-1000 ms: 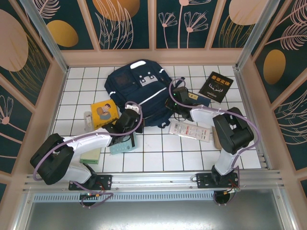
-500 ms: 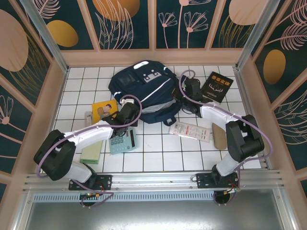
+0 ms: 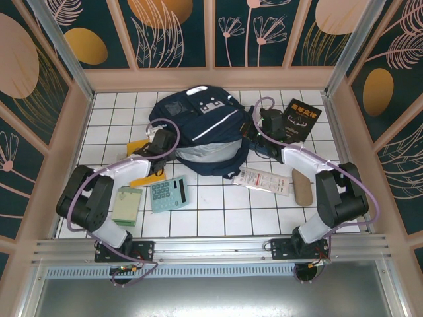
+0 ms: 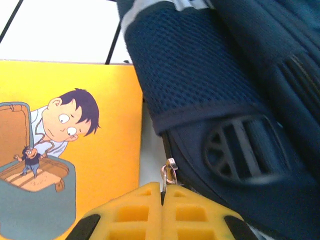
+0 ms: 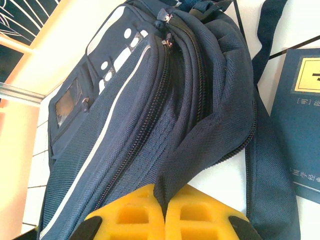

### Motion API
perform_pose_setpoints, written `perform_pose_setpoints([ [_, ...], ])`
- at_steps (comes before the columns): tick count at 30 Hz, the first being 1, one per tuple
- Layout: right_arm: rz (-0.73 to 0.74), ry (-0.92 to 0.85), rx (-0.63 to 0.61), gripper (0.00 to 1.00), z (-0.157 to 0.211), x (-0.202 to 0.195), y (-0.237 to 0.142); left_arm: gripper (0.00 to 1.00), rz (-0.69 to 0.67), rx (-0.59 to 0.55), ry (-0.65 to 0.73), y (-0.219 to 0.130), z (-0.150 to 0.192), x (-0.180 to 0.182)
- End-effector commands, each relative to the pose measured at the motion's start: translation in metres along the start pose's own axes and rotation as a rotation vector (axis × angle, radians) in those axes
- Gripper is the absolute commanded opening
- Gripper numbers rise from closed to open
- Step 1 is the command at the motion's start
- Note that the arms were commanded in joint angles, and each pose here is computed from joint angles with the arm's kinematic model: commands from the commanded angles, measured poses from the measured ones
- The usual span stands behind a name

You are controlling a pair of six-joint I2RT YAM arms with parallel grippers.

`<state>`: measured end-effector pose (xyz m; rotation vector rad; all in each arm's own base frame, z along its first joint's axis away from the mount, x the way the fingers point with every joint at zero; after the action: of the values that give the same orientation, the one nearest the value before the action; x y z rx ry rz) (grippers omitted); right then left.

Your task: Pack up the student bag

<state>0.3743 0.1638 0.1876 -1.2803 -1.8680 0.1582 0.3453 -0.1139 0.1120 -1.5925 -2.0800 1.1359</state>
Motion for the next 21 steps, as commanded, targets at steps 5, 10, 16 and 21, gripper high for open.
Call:
perform_pose_setpoints([
  [5,0.069,-0.013,-0.230,0.00,-0.049,-0.013,-0.030,0.00,-0.268,-0.001,-0.170,0.043,-0.019,0.071],
  [10,0.054,-0.010,-0.225,0.00,-0.048,-0.012,-0.029,0.00,-0.276,0.002,-0.167,0.053,-0.027,0.070],
  [16,0.001,-0.016,-0.206,0.00,-0.045,-0.005,-0.025,0.00,-0.158,0.000,-0.165,0.041,-0.034,0.057],
  [21,-0.057,-0.025,-0.162,0.00,-0.037,0.006,-0.015,0.44,-0.010,-0.039,-0.180,0.006,-0.047,0.046],
])
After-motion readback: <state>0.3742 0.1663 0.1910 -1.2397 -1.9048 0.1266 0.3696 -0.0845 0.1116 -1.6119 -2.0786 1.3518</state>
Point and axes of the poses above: each hand's point on the last joint's axis, 136 mm out from that joint toward the fingers, its own y axis out along the fingers, its own x axis along the line the jaws close on, z = x × y, the point moved 6 cm from there along -y, back along the fingers, and after that the axes turned 9 degrees about -y, right-handed, at the moved point
